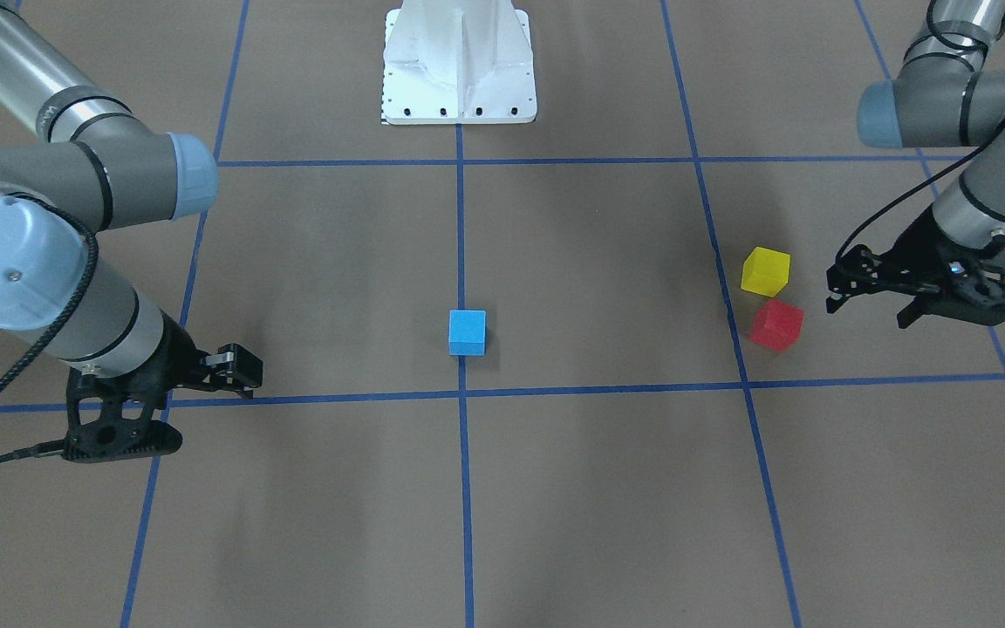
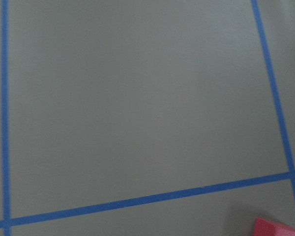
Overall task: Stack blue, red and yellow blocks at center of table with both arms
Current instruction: 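Open the right gripper and lift away while the left gripper reaches toward the red block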
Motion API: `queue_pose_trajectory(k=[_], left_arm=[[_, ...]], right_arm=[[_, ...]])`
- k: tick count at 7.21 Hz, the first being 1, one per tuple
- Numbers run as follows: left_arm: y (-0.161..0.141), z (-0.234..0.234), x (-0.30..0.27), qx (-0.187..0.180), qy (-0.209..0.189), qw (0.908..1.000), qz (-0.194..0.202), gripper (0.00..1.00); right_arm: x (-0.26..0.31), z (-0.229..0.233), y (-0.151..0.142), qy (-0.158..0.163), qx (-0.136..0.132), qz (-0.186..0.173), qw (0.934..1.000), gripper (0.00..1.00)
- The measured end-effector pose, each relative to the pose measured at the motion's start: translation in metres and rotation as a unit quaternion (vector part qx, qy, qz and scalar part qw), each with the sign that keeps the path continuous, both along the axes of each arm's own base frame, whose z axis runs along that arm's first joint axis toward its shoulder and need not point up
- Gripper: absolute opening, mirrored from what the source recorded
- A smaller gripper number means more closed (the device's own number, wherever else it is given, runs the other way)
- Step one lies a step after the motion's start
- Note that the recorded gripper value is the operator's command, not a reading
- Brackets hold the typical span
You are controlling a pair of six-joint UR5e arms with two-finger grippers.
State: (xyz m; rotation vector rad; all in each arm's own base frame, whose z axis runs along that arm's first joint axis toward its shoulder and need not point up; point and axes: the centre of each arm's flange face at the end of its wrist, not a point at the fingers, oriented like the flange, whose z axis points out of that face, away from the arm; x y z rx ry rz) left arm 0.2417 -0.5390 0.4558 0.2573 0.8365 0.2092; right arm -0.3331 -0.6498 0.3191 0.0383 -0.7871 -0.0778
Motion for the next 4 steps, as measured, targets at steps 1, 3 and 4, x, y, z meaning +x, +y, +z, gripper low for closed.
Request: queue_pose_trajectory(k=[1, 3, 4], left_arm=[[0.010, -0.005, 0.034, 0.012, -0.009, 0.9997, 0.020, 0.99], [0.019, -0.001, 0.068, 0.017, -0.021, 0.9988, 0.041, 0.99], [0.019, 0.002, 0.074, 0.016, -0.023, 0.9986, 0.044, 0.99]], right_arm=[[0.013, 0.018, -0.002, 0.006, 0.005, -0.006, 1.0000, 0.99], [0.021, 0.034, -0.001, 0.011, 0.006, -0.009, 0.9999, 0.99], [0.022, 0.037, -0.001, 0.012, 0.006, -0.009, 0.9999, 0.99]])
